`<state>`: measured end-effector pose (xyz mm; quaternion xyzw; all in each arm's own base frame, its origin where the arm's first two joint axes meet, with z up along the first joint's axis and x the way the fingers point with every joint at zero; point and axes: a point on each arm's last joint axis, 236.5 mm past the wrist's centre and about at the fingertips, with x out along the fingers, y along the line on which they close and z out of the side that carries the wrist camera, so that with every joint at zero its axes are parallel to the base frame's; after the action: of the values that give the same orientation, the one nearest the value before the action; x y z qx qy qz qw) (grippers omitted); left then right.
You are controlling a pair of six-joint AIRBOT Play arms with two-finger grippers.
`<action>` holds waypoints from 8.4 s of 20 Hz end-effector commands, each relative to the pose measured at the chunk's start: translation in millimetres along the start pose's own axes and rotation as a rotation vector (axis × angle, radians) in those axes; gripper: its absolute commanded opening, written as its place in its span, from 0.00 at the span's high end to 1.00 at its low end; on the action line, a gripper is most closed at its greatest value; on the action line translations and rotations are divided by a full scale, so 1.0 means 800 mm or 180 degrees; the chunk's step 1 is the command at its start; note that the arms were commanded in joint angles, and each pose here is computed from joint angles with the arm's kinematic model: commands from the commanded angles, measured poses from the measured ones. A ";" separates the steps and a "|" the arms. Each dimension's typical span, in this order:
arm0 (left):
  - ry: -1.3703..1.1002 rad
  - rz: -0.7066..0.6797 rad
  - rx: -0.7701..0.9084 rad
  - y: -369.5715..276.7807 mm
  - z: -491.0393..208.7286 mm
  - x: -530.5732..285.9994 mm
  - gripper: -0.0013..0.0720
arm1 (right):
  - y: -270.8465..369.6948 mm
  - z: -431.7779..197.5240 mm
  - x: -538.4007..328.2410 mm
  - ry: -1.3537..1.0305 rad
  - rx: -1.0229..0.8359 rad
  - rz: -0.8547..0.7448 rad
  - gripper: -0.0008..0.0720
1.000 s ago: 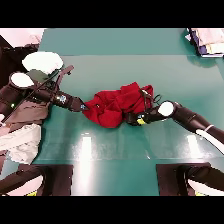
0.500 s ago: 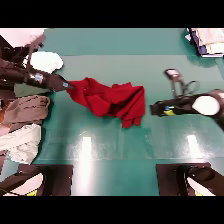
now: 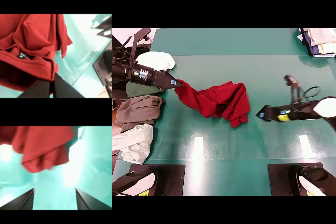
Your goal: Fold the shirts.
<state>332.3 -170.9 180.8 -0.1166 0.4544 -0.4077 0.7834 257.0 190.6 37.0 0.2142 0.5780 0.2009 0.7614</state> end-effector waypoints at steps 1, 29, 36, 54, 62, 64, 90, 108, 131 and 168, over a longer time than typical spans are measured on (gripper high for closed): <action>0.0071 -0.0005 0.0012 -0.002 -0.006 -0.001 0.95 | 0.041 -0.012 0.065 -0.0005 0.0135 0.0380 0.20; 0.0103 0.0076 0.0063 -0.004 -0.008 -0.011 0.95 | -0.016 0.068 0.014 -0.0570 -0.0329 -0.0358 0.98; -0.1093 0.0084 0.1067 -0.154 0.112 -0.143 0.95 | 0.033 0.121 -0.218 -0.1837 -0.0522 -0.0239 0.98; 0.0105 0.1144 0.0120 0.028 -0.006 -0.084 0.95 | 0.013 -0.046 0.053 0.0453 0.0033 0.0225 0.28; -0.0006 0.1159 0.0145 0.029 0.004 -0.085 0.95 | 0.088 -0.116 0.180 0.0877 -0.0091 0.0373 0.28; -0.0006 0.1159 0.0146 0.029 0.004 -0.085 0.95 | 0.103 -0.114 0.193 0.0917 -0.0156 0.0390 0.28; -0.1643 0.1530 0.1256 -0.146 0.133 -0.268 0.95 | 0.122 0.137 -0.305 -0.2597 -0.0607 0.0692 0.98; -0.1440 0.1104 0.0698 -0.110 0.109 -0.201 0.95 | 0.053 0.153 -0.361 -0.1614 -0.0360 -0.0139 0.98; 0.0173 0.1004 -0.1442 0.223 -0.085 -0.016 0.11 | -0.130 0.195 -0.128 -0.0571 0.0229 -0.0427 0.49; 0.0494 0.0894 -0.1245 0.210 -0.162 0.072 0.95 | -0.224 0.058 -0.120 -0.0092 0.0907 -0.0648 0.41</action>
<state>334.5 -86.6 -45.5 -0.2122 0.5958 -0.1910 0.7506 316.7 4.7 54.4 0.2597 0.5699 0.0591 0.7773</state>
